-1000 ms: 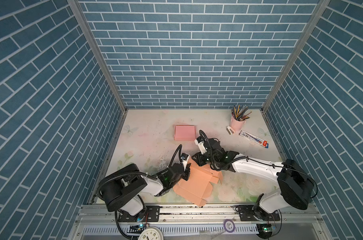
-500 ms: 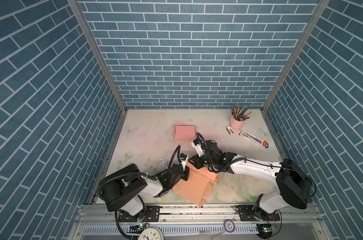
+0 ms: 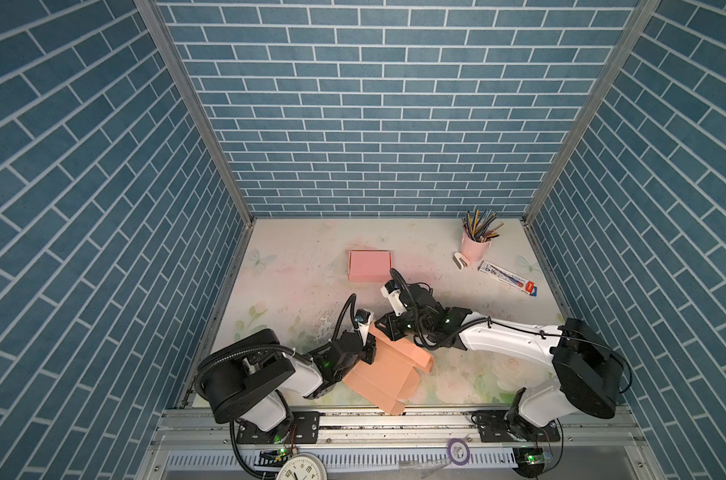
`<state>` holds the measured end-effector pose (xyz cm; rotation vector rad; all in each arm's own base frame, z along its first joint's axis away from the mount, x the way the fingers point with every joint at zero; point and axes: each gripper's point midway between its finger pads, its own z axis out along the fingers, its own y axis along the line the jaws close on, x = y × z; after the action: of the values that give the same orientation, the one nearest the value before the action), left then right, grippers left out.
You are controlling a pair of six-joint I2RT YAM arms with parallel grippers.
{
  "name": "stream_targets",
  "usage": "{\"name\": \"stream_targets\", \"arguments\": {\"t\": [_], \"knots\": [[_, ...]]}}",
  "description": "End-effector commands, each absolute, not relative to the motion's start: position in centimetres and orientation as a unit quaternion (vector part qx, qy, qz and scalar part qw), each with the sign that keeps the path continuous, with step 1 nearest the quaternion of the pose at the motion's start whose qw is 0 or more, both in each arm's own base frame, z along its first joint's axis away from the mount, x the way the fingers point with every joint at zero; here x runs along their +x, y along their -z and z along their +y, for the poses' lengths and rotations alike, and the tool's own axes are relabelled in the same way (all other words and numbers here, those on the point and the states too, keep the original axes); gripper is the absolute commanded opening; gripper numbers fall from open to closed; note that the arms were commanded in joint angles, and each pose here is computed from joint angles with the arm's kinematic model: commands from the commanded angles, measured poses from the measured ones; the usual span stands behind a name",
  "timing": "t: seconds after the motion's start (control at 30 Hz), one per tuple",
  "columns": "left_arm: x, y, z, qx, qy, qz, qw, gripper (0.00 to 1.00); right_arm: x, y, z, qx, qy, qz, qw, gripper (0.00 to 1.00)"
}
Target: Fold the paper box
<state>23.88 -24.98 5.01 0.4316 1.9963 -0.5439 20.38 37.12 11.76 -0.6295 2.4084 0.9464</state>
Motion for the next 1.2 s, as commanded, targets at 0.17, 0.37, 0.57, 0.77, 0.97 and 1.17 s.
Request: {"name": "stream_targets", "arguments": {"t": [0.17, 0.37, 0.57, 0.77, 0.97, 1.17], "knots": [[23.7, -4.5, -24.4, 0.171, 0.216, 0.825, 0.494, 0.16, 19.3, -8.0, 33.6, -0.203, -0.281, 0.916, 0.201, 0.23], [22.9, -3.7, -24.3, 0.180, 0.214, 0.829, 0.485, 0.25, 19.3, -8.2, 33.5, -0.202, -0.281, 0.915, 0.205, 0.23], [23.0, -3.5, -24.4, 0.178, 0.215, 0.829, 0.485, 0.25, 19.3, -8.1, 33.5, -0.201, -0.283, 0.915, 0.205, 0.23], [23.4, -4.1, -25.5, 0.188, 0.222, 0.821, 0.490, 0.25, 19.0, -7.9, 33.3, -0.203, -0.278, 0.917, 0.201, 0.23], [23.9, -4.7, -26.5, 0.196, 0.225, 0.816, 0.494, 0.18, 18.8, -7.9, 33.0, -0.193, -0.280, 0.918, 0.204, 0.22], [23.8, -4.2, -26.2, 0.190, 0.223, 0.820, 0.491, 0.14, 18.8, -8.0, 32.8, -0.193, -0.280, 0.918, 0.205, 0.22]]}}
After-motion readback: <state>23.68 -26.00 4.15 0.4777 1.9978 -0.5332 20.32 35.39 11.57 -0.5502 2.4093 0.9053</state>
